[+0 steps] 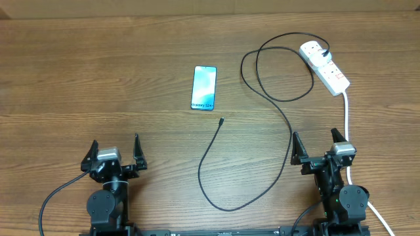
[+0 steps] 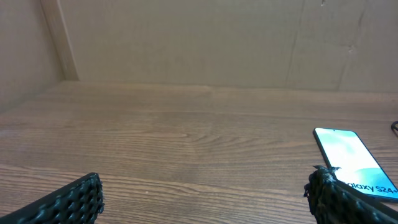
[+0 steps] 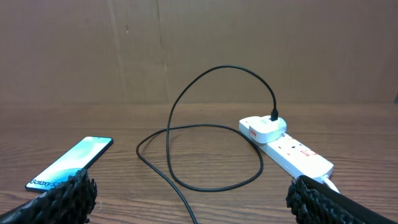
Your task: Plug charger to phone and switch on socket
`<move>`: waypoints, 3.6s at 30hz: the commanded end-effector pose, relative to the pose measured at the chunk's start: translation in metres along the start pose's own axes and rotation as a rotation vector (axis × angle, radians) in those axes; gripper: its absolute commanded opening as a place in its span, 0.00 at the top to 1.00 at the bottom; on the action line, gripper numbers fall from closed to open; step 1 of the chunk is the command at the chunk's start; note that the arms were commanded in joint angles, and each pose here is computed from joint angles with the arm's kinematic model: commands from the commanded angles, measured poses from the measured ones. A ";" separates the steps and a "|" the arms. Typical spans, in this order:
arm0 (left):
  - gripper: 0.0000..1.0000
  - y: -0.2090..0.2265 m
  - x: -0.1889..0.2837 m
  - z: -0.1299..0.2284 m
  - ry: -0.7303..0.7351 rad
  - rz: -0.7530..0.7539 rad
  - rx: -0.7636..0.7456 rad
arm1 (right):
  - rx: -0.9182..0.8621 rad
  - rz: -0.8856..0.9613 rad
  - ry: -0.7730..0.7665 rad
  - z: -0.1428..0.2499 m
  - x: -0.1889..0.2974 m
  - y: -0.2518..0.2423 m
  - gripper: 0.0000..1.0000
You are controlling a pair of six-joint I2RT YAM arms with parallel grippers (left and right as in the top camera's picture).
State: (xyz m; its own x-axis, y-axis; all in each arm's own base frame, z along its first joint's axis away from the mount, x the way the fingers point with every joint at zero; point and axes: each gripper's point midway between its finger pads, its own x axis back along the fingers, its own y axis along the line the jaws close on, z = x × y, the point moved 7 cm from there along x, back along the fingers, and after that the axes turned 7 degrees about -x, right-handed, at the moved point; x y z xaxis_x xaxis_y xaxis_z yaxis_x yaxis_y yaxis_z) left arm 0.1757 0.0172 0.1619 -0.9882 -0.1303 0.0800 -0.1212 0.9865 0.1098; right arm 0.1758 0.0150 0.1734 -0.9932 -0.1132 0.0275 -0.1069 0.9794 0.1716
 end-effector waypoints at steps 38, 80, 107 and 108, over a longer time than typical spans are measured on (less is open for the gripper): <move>0.00 -0.002 0.000 0.000 -0.009 0.014 -0.022 | -0.007 0.001 -0.007 0.002 0.000 -0.001 0.00; 0.00 -0.030 0.043 -0.103 -0.595 0.477 0.287 | -0.007 0.001 -0.007 0.002 0.000 -0.001 0.00; 0.00 -0.044 0.032 -0.257 0.014 0.763 0.240 | -0.007 0.001 -0.007 0.002 0.000 -0.001 0.00; 0.00 -0.047 0.027 -0.260 0.018 0.794 0.216 | -0.007 0.001 -0.007 0.002 0.000 -0.001 0.00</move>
State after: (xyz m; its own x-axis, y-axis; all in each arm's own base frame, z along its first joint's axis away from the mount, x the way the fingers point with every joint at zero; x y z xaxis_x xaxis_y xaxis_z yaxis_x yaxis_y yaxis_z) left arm 0.1758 -0.0388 0.4050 -0.9043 0.4235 0.0537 0.4017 0.8868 -0.2285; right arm 0.1758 0.0149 0.1738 -0.9933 -0.1128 0.0256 -0.1068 0.9794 0.1714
